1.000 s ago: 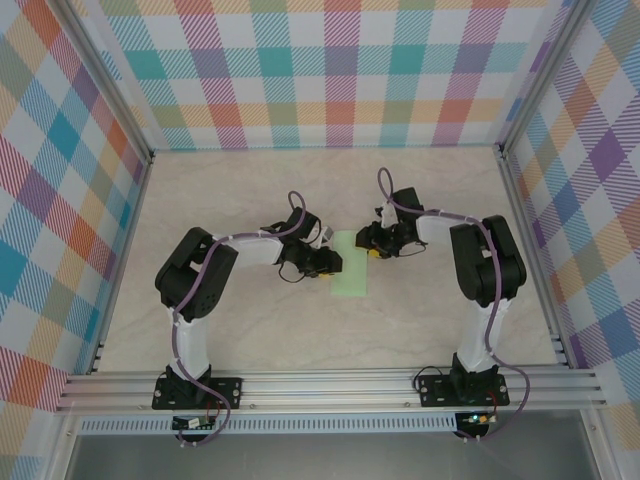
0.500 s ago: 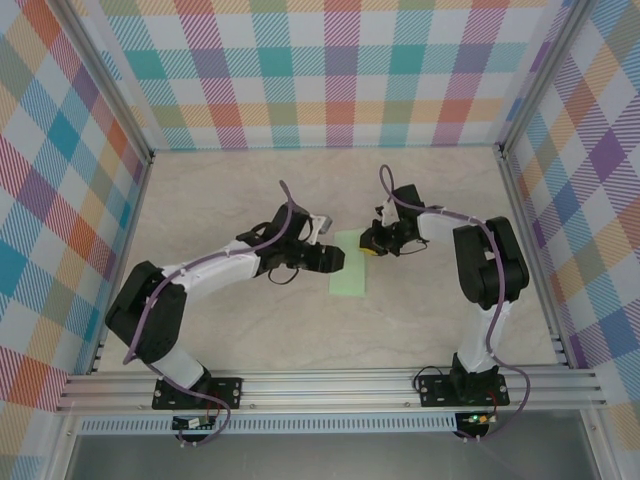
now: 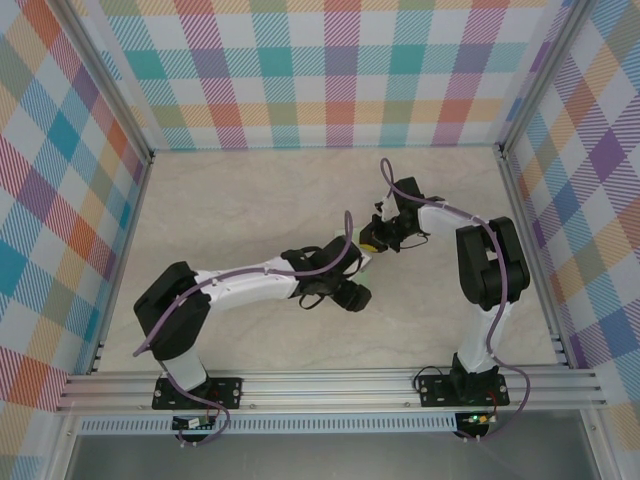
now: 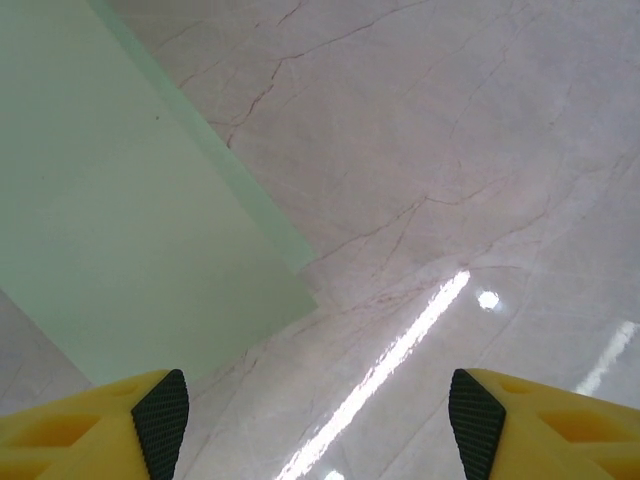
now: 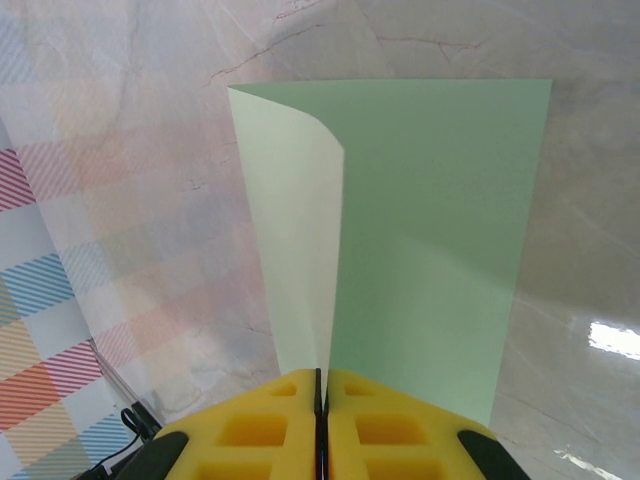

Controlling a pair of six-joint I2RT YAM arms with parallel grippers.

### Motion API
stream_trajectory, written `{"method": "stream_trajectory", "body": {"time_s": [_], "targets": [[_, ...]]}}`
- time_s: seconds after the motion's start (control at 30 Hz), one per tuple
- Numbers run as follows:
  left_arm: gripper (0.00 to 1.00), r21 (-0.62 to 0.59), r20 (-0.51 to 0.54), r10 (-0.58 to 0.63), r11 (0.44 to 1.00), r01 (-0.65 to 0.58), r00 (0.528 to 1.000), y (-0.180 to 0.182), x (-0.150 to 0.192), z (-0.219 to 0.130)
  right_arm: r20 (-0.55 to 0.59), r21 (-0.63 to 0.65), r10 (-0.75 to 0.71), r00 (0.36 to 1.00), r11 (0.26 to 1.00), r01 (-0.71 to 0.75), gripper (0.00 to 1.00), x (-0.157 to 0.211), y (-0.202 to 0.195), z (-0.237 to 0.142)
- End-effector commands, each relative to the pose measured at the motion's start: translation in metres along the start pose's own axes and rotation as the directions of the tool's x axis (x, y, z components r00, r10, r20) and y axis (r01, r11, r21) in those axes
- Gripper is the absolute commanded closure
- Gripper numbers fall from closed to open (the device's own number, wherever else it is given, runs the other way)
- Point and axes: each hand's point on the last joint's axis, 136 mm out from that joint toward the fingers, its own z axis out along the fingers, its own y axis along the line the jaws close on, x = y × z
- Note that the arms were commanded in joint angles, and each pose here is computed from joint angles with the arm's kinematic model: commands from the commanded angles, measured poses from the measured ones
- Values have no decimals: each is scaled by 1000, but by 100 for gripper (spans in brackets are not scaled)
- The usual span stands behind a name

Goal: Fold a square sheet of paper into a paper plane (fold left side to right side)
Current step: Fold the triangle a second time at the center of the table.

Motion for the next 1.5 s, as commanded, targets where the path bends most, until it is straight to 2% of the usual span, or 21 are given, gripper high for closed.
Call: {"method": "stream_trajectory", "body": {"time_s": [0.0, 0.23, 0.4, 0.5, 0.7, 0.77, 0.87, 1.07, 1.2, 1.3, 1.37, 1.47], "targets": [[27, -108, -35, 78, 991, -82, 996, 3, -1, 7, -10, -24, 0, 1000, 1000, -1, 91, 1, 10, -7], [28, -261, -74, 129, 955, -144, 989, 13, -7, 19, -11, -25, 3, 1000, 1000, -3, 91, 1, 9, -6], [36, -331, -97, 158, 926, -181, 983, 18, -9, 23, -13, -24, 4, 1000, 1000, -4, 91, 1, 8, -5], [48, -326, -88, 172, 926, -192, 981, 14, -11, 22, -14, -21, 1, 1000, 1000, -1, 90, 2, 8, -4], [86, -309, -76, 174, 932, -189, 982, 10, -12, 20, -8, -6, -1, 1000, 1000, 1, 85, 1, 5, -4], [94, -311, -73, 172, 932, -186, 982, 10, -12, 20, -1, -3, -5, 1000, 1000, 5, 82, -1, 6, -5], [100, -313, -73, 169, 932, -183, 983, 11, -12, 20, 25, 4, -22, 999, 1000, 22, 75, -4, 9, -10], [100, -289, -65, 155, 943, -167, 986, 7, -12, 18, 168, 72, -100, 981, 993, 89, 48, -16, 19, -51], [100, -251, -58, 123, 959, -134, 991, 5, -12, 16, 222, 72, -102, 970, 994, 88, 37, -7, 15, -81], [100, -199, -55, 79, 976, -88, 995, 6, -12, 14, 248, 88, -92, 964, 994, 72, 39, 8, 1, -98], [100, -146, -60, 47, 988, -55, 997, 5, -11, 13, 257, 84, -85, 963, 994, 65, 56, 23, -8, -103], [100, -76, -67, -12, 997, 7, 998, 6, -12, 12, 237, 39, -80, 968, 997, 73, 72, 46, -11, -99]]}}
